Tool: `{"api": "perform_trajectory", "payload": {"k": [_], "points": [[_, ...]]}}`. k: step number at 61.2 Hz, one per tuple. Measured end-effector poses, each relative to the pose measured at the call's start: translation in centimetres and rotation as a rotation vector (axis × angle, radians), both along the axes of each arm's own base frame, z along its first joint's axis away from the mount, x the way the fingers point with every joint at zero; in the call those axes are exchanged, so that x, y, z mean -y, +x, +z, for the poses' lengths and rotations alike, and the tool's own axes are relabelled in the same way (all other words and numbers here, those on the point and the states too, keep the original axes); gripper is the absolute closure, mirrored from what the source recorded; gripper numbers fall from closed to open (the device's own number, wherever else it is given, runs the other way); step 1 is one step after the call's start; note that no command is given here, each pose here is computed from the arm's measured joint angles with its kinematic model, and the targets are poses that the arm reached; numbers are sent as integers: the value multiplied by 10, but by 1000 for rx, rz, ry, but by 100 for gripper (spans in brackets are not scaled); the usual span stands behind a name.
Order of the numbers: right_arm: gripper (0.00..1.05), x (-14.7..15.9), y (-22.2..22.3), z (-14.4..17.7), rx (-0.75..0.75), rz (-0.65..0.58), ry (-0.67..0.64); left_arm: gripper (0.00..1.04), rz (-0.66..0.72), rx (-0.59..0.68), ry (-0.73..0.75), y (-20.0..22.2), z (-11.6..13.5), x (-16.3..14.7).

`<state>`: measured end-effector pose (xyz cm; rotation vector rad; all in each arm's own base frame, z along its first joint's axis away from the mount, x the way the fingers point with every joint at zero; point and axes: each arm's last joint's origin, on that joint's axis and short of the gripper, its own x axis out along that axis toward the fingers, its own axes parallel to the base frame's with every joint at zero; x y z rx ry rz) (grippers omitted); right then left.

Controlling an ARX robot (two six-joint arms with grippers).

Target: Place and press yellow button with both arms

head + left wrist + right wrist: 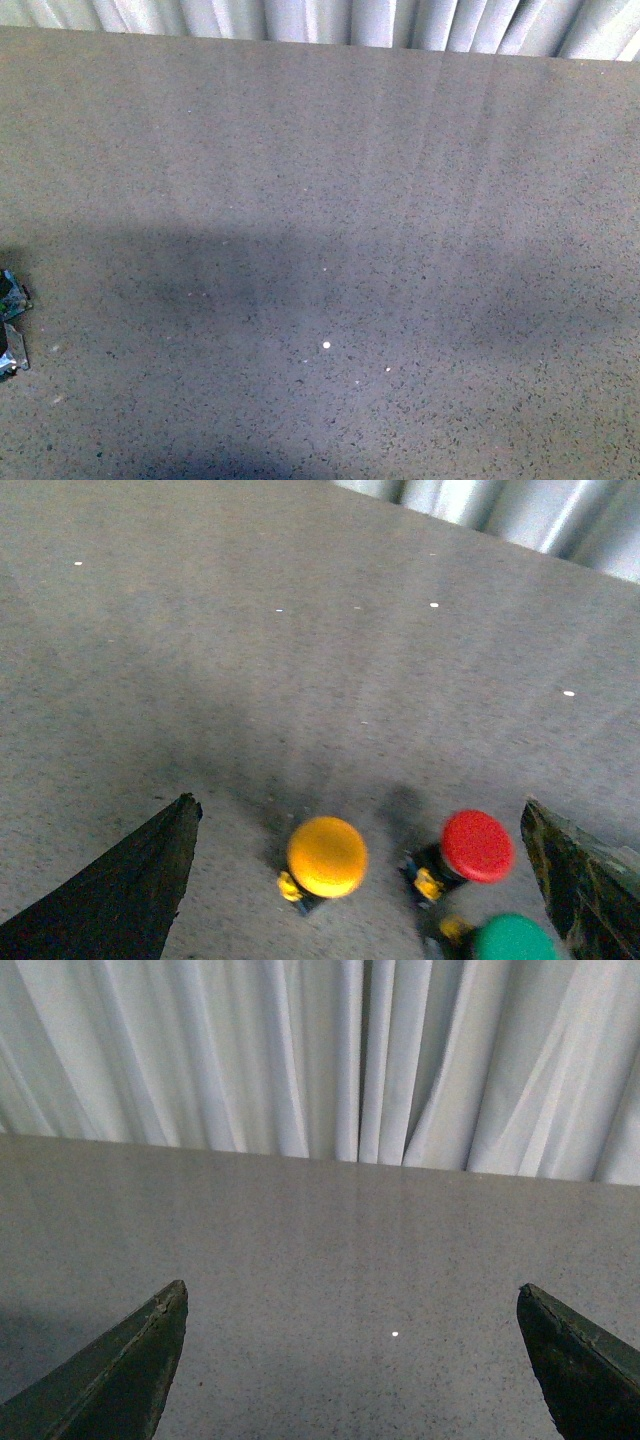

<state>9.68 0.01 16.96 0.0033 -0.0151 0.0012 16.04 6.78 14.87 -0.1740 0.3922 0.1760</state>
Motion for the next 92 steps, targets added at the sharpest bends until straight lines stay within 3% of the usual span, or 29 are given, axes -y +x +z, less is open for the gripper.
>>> {"api": "perform_trajectory", "payload": {"k": [15,42,92], "points": [[9,0,0,0,0,0,0,9,-44,-97,20,19,-30,-9],[9,0,0,0,0,0,0,9,-62,-150,8,31,-54,-13],[9,0,0,0,0,0,0,9,-65,-179,20,52,-68,-13]]}}
